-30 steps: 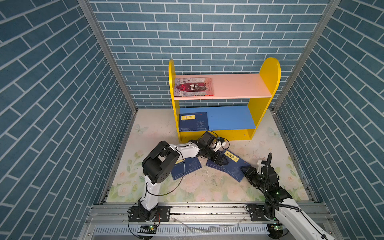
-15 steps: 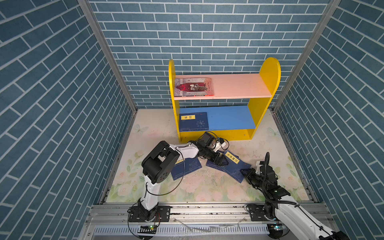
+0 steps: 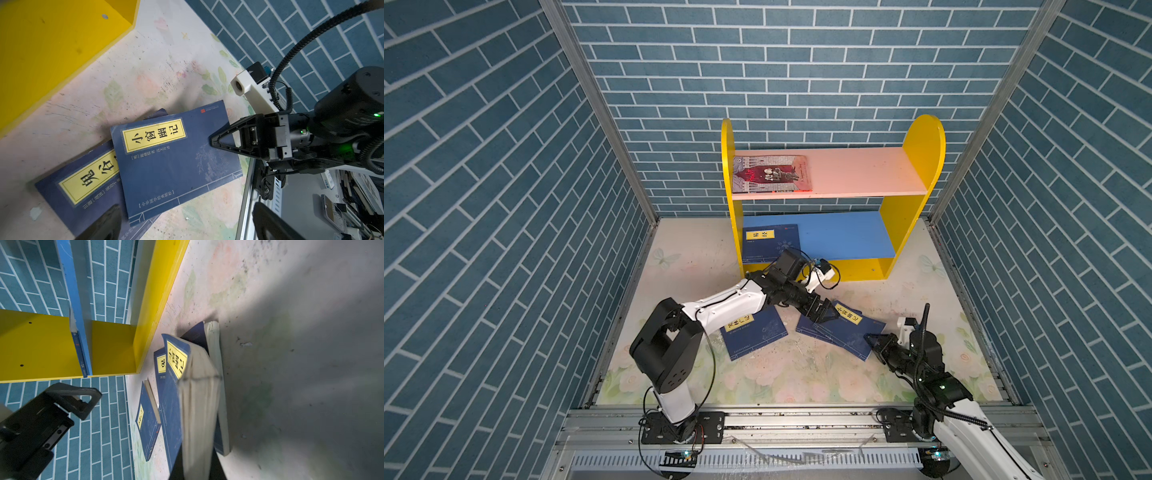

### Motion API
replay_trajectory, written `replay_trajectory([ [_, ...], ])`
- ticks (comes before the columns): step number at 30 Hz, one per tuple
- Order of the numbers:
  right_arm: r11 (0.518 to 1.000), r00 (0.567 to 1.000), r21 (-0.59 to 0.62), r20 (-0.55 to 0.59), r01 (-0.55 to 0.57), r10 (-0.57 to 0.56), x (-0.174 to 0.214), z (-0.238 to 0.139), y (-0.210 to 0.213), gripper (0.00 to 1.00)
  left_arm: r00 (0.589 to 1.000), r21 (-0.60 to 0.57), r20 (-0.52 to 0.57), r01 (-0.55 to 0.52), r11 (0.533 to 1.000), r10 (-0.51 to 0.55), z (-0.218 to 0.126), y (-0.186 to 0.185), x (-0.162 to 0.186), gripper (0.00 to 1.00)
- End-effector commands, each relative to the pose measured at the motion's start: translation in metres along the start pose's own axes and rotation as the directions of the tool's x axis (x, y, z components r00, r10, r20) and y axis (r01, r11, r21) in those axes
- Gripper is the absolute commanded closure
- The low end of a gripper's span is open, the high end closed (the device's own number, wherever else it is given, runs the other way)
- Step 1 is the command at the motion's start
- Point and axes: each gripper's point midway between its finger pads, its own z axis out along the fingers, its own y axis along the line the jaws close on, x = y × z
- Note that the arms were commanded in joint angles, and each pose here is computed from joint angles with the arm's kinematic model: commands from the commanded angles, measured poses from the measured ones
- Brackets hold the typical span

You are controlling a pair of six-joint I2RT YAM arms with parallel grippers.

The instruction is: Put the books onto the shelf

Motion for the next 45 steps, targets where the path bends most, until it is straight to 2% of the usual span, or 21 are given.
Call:
replay_trajectory([
  [1, 0.996, 0.998, -0.074, -0.027, 0.059, -0.061, -0.001, -0.007, 0.032, 1.0, 1.0, -0.027, -0.028, -0.001, 1.0, 0.0, -0.029, -0.012, 0.003, 0.0],
  [5, 0.991, 0.993, -0.101, -0.068, 0.093, -0.1, -0.001, -0.01, 0.053, 1.0, 0.998, -0.034, 0.007, 0.055, 0.998, -0.055, -0.06, -0.032, 0.001, 0.0],
  [10, 0.979, 0.985, -0.165, -0.105, 0.12, -0.138, -0.001, -0.012, 0.081, 1.0, 0.981, -0.024, 0.023, 0.193, 0.981, -0.193, -0.092, -0.037, 0.005, 0.0],
  [14, 0.966, 0.975, -0.216, -0.14, 0.139, -0.171, 0.0, -0.016, 0.104, 1.0, 0.939, 0.058, 0.015, 0.343, 0.938, -0.344, -0.11, -0.04, 0.007, 0.0],
  [18, 0.947, 0.967, -0.268, -0.134, 0.175, -0.216, -0.008, -0.022, 0.135, 1.0, 0.915, 0.145, 0.002, 0.398, 0.906, -0.403, -0.125, -0.057, 0.008, 0.0],
  [22, 0.931, 0.96, -0.305, -0.127, 0.201, -0.249, -0.016, -0.024, 0.162, 1.0, 0.891, 0.218, 0.04, 0.435, 0.874, -0.453, -0.132, -0.06, 0.003, 0.0],
  [24, 0.922, 0.958, -0.325, -0.123, 0.209, -0.26, -0.021, -0.023, 0.175, 1.0, 0.887, 0.256, 0.077, 0.423, 0.869, -0.455, -0.139, -0.059, -0.005, 0.0],
  [31, 0.894, 0.954, -0.386, -0.097, 0.228, -0.285, -0.04, -0.011, 0.211, 1.0, 0.897, 0.239, 0.117, 0.392, 0.888, -0.427, -0.14, -0.051, 0.002, 0.0],
  [37, 0.871, 0.954, -0.442, -0.099, 0.212, -0.283, -0.052, 0.004, 0.236, 1.0, 0.927, 0.257, 0.139, 0.307, 0.916, -0.349, -0.137, -0.056, -0.001, 0.0],
  [42, 0.855, 0.96, -0.483, -0.092, 0.19, -0.266, -0.062, 0.013, 0.251, 1.0, 0.942, 0.248, 0.141, 0.265, 0.932, -0.306, -0.129, -0.059, 0.003, 0.0],
  [45, 0.844, 0.964, -0.508, -0.089, 0.173, -0.25, -0.066, 0.017, 0.26, 1.0, 0.931, 0.234, 0.164, 0.284, 0.93, -0.326, -0.118, -0.05, 0.003, 0.0],
])
